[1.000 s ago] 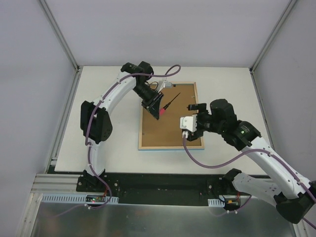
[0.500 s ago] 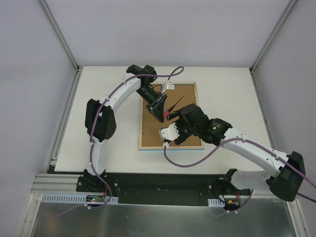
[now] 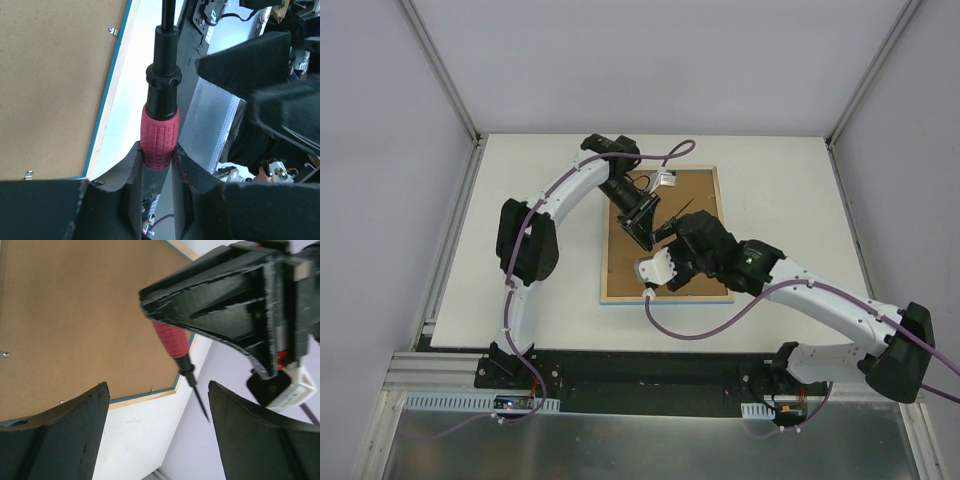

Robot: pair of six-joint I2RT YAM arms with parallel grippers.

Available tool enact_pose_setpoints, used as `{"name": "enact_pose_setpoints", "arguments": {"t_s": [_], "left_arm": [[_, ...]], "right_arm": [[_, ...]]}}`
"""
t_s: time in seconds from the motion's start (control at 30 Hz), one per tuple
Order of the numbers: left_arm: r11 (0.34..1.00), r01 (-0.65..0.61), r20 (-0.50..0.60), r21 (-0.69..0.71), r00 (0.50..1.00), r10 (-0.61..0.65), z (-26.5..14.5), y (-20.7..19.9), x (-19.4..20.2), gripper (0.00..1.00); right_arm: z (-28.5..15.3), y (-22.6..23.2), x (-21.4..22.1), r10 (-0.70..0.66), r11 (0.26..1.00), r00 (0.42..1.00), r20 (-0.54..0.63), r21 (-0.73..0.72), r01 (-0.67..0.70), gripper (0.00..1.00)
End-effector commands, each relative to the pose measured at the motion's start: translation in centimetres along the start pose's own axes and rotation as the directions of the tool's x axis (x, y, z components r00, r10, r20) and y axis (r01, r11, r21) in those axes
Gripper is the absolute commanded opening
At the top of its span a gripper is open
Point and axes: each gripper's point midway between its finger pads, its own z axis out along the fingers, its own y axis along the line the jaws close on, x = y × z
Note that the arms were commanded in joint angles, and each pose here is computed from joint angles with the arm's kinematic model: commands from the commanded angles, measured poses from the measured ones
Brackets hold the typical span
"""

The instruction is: Take the photo out of the frame

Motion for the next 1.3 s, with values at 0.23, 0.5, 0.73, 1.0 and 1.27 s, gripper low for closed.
{"name": "enact_pose_setpoints", "arguments": {"t_s": [0.23,0.5,0.73,1.0,1.27], "left_arm": [[0.988,0.131,-0.123,0.083,0.985,-0.120,0.6,-4.1,3.1,0.00],[0.986,0.117,-0.109,0.121,0.989,-0.104,0.5,-5.1,3.4,0.00],[0.984,0.100,-0.091,0.145,0.992,-0.087,0.1,-6.1,3.4,0.02],[0.996,0.008,0.029,0.087,1.000,-0.011,-3.6,-6.9,2.1,0.69],[0.984,-0.157,0.304,-0.090,0.936,0.177,-13.0,-7.3,-0.9,0.99]], "right_arm": [[2.0,-1.9,0.1,-0.045,0.998,0.998,-0.046,0.046,0.048,0.82],[3.4,-1.8,0.3,-0.051,0.995,0.997,-0.054,0.080,0.055,0.64],[3.5,-1.4,0.3,-0.060,0.995,0.997,-0.047,0.079,0.064,0.06],[1.4,-0.6,0.0,0.059,0.997,0.998,0.034,0.044,-0.060,0.01],[-2.1,-1.2,-0.6,0.455,0.887,0.858,0.237,-0.033,-0.461,0.01]]}}
